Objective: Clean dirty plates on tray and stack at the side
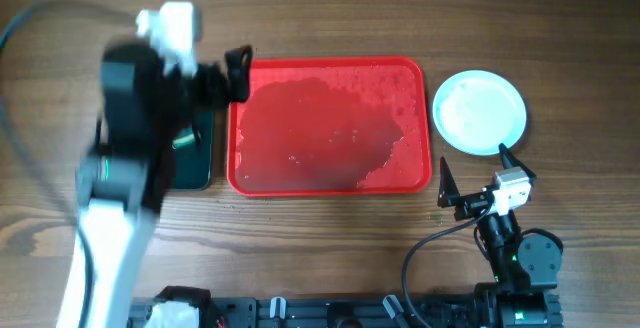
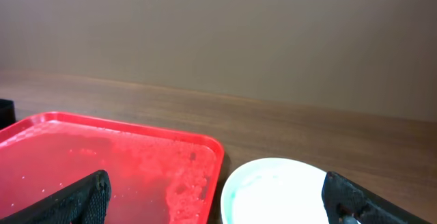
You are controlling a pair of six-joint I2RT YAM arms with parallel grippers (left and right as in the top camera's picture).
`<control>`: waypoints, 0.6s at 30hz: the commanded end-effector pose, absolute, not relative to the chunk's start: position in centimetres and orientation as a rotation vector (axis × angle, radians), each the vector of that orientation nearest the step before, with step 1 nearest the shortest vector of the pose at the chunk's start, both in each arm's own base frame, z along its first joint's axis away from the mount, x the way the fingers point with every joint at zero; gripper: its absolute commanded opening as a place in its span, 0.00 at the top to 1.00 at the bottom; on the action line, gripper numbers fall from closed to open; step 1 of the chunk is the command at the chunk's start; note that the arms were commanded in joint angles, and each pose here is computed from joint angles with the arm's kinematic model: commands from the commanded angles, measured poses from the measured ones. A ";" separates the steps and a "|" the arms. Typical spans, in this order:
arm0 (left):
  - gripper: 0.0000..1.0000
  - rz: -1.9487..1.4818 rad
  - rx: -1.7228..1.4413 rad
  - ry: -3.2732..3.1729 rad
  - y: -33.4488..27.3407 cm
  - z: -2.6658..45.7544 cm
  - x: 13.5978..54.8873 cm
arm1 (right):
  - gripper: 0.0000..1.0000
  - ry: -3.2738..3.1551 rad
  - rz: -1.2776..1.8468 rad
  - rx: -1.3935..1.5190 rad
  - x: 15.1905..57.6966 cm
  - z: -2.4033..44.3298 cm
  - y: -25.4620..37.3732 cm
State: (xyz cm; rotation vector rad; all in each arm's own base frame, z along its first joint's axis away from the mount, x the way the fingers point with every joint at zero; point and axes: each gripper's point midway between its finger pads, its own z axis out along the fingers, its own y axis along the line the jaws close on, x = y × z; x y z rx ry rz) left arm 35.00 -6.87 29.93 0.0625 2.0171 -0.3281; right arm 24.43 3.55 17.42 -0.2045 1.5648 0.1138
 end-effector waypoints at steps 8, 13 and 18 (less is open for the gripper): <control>0.00 -0.218 -0.029 1.599 -2.0 22.0 25.0 | 0.00 1.554 0.093 -0.213 24.4 17.6 3.5; 0.00 -0.204 -0.031 1.541 -1.7 20.7 24.3 | 0.00 1.554 0.093 -0.213 24.4 17.6 3.5; 0.00 -0.201 -0.030 1.513 -1.6 19.2 24.5 | 0.00 1.554 0.094 -0.212 24.4 17.6 3.5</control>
